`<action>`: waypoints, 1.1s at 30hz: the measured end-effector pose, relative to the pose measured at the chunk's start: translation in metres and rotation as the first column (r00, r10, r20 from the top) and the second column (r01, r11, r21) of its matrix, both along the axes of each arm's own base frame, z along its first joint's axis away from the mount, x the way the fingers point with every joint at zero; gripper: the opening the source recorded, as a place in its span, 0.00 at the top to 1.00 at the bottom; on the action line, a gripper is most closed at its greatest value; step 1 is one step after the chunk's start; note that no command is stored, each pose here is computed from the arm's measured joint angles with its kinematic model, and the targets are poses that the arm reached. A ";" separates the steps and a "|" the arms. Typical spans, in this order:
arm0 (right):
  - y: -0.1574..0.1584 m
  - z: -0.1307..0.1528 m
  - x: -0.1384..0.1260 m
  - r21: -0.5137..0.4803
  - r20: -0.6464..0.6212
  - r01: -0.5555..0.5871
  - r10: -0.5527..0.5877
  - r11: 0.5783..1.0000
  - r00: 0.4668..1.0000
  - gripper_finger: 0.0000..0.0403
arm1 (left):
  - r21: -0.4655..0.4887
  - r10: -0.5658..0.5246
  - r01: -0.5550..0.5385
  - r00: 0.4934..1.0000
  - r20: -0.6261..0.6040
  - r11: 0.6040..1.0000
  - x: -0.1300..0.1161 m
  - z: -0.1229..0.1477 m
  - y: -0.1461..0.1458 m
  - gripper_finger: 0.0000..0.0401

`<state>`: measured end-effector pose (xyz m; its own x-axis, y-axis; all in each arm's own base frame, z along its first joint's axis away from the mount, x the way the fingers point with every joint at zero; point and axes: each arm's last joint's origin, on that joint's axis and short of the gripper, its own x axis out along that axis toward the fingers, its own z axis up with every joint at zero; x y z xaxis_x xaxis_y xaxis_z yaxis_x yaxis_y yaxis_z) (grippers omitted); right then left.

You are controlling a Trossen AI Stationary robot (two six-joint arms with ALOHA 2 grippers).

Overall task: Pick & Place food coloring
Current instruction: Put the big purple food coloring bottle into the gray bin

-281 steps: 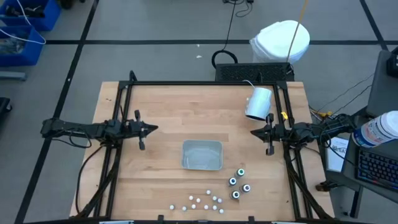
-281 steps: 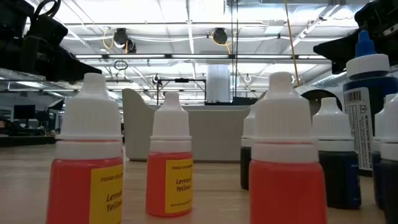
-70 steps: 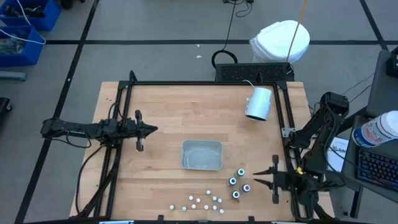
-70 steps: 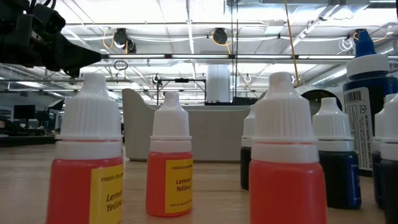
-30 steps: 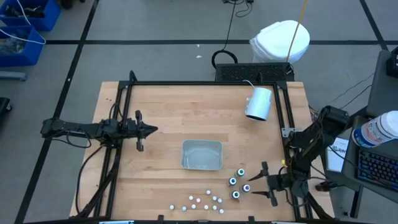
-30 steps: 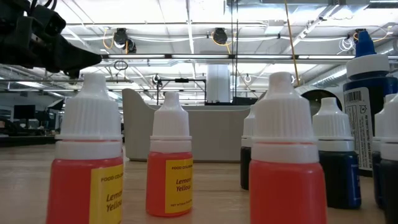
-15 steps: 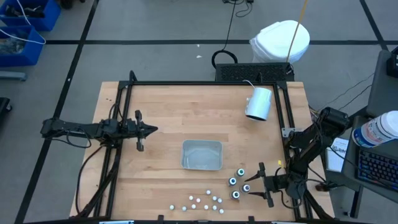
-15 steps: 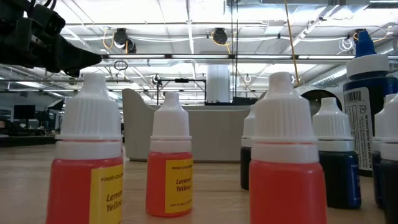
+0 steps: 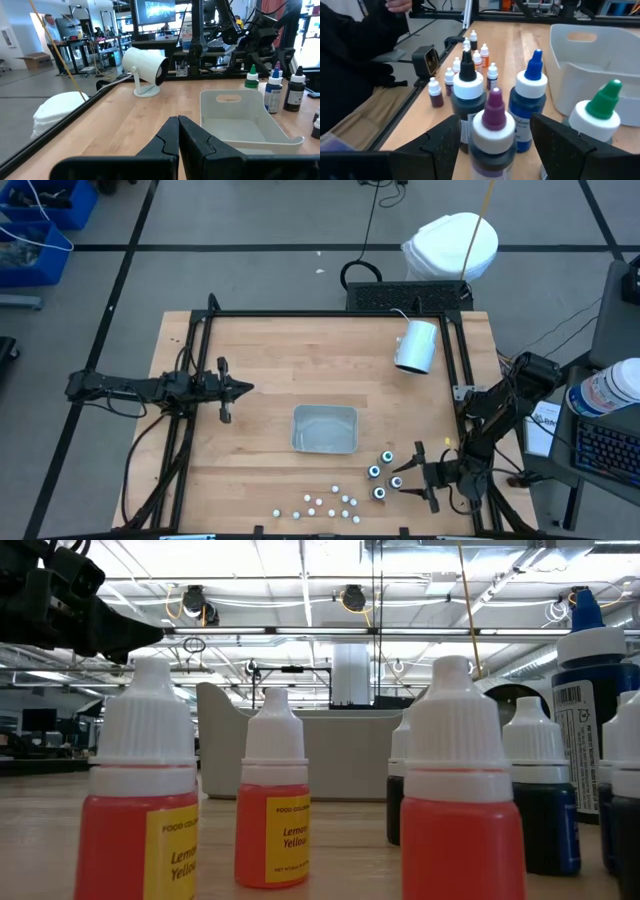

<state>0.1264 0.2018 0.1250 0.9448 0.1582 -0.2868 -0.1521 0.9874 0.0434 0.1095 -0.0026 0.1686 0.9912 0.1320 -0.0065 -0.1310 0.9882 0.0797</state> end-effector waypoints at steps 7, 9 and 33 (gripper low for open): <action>-0.001 -0.003 -0.001 0.005 -0.023 0.012 -0.012 1.000 1.000 0.44 | 0.000 0.000 0.000 1.000 0.000 1.000 0.000 0.000 0.000 0.98; -0.001 -0.003 -0.001 0.004 -0.023 0.013 -0.013 1.000 1.000 0.44 | -0.002 0.000 0.000 1.000 0.000 1.000 0.000 0.000 0.000 0.98; -0.002 -0.004 -0.001 -0.034 -0.022 0.004 -0.004 0.999 1.000 0.73 | -0.003 0.000 0.000 1.000 0.000 1.000 0.000 0.000 0.000 0.98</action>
<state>0.1255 0.2000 0.1213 0.9387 0.1443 -0.3130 -0.1475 0.9890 0.0137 0.1095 -0.0026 0.1685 0.9913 0.1316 -0.0065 -0.1307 0.9884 0.0770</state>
